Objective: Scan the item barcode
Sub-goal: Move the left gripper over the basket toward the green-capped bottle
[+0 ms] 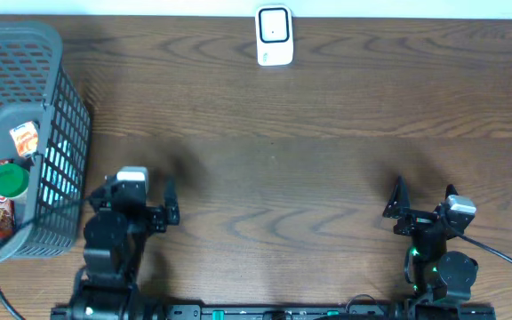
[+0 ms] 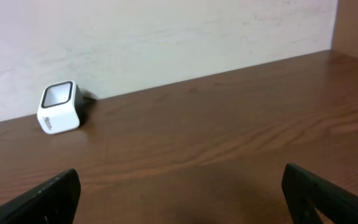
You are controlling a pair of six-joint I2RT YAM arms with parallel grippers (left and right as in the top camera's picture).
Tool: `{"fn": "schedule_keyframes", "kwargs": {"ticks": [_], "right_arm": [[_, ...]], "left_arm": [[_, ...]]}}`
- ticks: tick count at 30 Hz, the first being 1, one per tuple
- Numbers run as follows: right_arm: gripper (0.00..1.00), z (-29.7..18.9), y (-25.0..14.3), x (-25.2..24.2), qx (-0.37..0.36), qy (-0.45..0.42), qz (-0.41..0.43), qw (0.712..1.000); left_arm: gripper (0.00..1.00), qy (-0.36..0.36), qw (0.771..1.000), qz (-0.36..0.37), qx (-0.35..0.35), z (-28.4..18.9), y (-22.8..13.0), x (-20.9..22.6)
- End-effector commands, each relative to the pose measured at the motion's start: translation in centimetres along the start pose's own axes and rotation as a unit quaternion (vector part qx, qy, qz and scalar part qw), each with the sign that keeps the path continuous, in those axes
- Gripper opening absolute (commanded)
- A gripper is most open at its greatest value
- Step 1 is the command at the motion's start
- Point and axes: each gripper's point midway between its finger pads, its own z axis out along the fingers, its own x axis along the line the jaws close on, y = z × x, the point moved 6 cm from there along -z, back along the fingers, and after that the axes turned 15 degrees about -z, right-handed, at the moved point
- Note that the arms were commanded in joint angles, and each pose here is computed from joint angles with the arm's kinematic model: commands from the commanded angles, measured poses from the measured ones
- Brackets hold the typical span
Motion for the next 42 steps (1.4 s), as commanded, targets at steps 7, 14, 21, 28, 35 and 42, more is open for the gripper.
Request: {"fn": "schedule_keyframes", "kwargs": {"ticks": [7,14,21,28,35,42], "right_arm": [[0.99,0.0,-0.1,0.0,0.0,-0.003,0.005,1.0],[0.99,0.0,-0.1,0.0,0.0,-0.003,0.005,1.0],[0.99,0.0,-0.1,0.0,0.0,-0.003,0.005,1.0],[0.99,0.0,-0.1,0.0,0.0,-0.003,0.005,1.0],[0.99,0.0,-0.1,0.0,0.0,-0.003,0.005,1.0],[0.99,0.0,-0.1,0.0,0.0,-0.003,0.005,1.0]], "left_arm": [[0.98,-0.122,0.99,-0.01,0.068,0.9,-0.1,-3.1],[0.98,-0.115,0.989,-0.022,0.09,1.0,-0.9,-2.9],[0.98,-0.106,0.987,-0.025,0.118,1.4,-1.7,-2.7],[0.98,-0.096,0.987,-0.034,0.125,1.6,-1.9,-2.5],[0.98,-0.074,0.988,-0.038,0.128,1.5,-1.2,-2.2],[0.98,-0.083,0.991,-0.058,0.09,0.4,2.3,-3.1]]}}
